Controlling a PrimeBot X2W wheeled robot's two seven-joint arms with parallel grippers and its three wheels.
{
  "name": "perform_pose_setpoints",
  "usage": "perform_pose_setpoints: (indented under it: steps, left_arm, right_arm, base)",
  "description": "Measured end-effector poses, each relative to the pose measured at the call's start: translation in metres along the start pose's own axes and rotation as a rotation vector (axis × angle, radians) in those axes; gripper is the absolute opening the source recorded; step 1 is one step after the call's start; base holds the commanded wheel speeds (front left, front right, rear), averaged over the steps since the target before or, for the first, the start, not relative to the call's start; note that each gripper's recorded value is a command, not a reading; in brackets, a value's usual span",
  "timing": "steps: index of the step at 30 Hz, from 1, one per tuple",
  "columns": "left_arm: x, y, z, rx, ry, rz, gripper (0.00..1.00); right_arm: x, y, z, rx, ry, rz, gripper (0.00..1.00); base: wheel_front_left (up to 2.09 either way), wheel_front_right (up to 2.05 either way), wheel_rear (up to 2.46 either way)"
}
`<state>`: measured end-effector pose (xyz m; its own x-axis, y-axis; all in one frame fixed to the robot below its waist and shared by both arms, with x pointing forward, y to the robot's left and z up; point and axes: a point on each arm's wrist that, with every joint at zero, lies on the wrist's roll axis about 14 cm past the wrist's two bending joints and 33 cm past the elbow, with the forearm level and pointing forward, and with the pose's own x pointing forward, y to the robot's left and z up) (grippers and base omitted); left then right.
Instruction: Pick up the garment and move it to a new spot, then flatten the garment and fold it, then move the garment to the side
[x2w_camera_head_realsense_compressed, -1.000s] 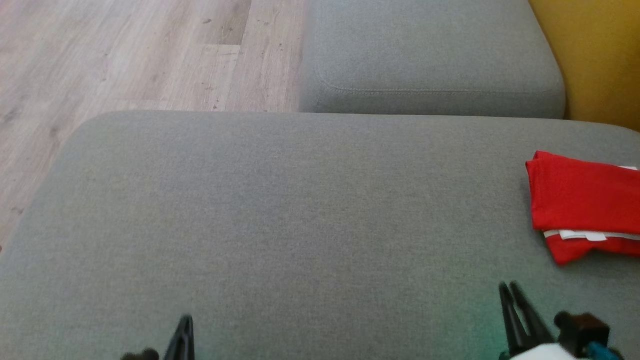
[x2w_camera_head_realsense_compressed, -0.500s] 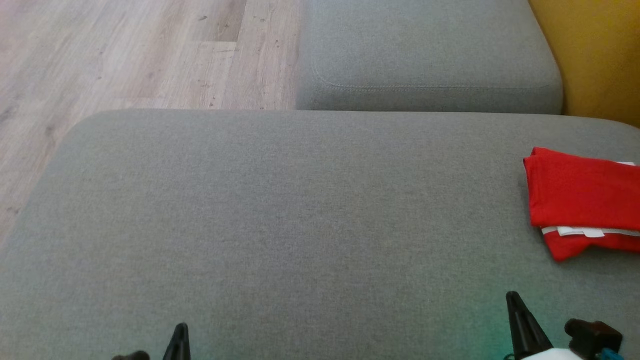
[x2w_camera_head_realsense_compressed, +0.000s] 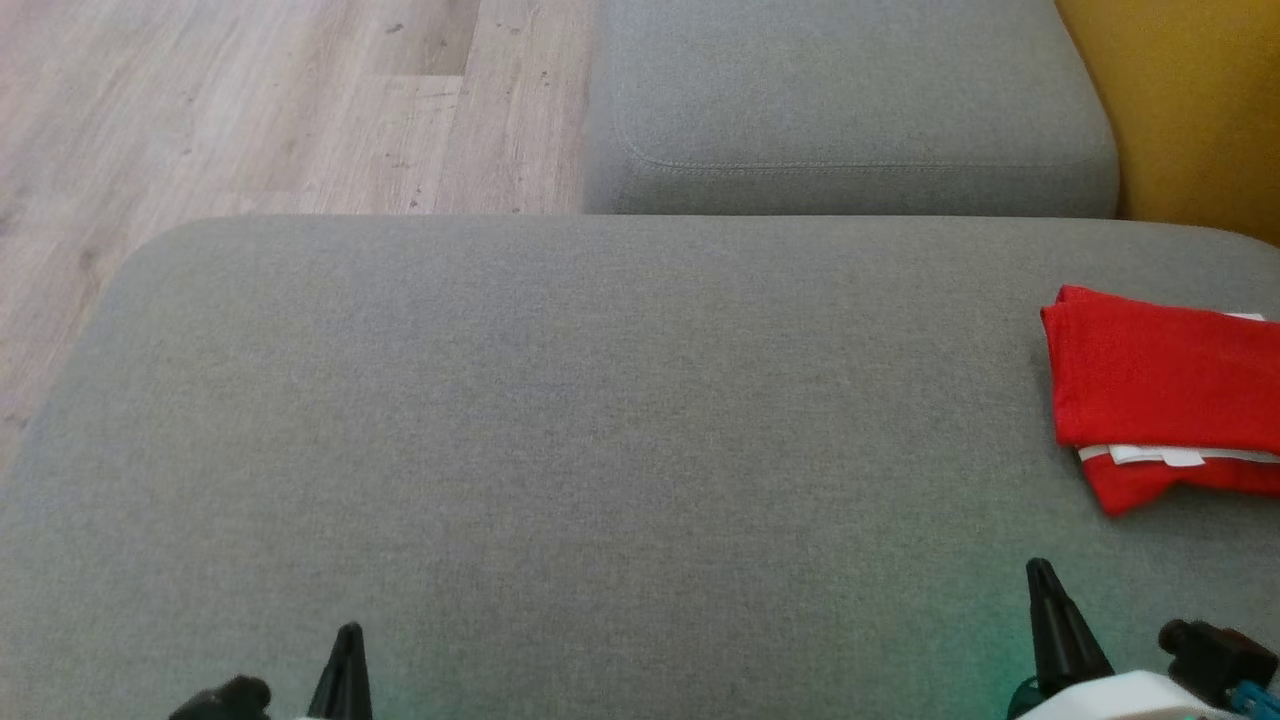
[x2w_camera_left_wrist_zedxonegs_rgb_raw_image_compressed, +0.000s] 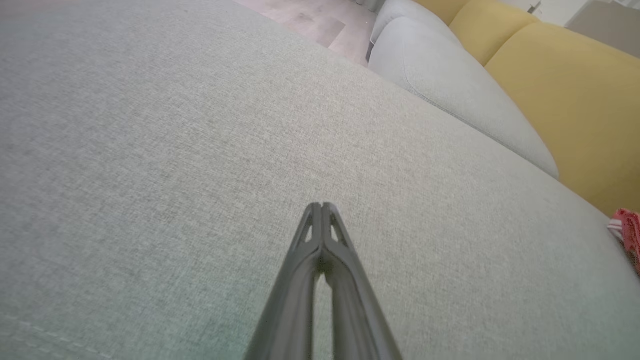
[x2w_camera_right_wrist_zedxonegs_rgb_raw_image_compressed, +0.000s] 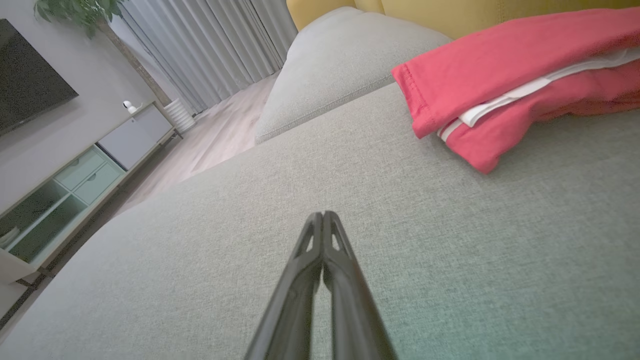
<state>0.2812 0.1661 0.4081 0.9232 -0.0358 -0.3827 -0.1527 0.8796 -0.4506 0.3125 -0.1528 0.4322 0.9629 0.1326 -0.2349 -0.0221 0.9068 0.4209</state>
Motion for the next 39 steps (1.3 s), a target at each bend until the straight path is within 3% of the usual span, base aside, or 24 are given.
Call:
perform_pose_setpoints:
  steps: [39]
  left_arm:
    - [0.028, -0.011, 0.030, -0.424, -0.010, -0.049, 0.00]
  right_arm:
    - [0.016, -0.013, 0.024, 0.461, -0.071, -0.034, 0.00]
  base:
    - [0.00, 0.00, 0.00]
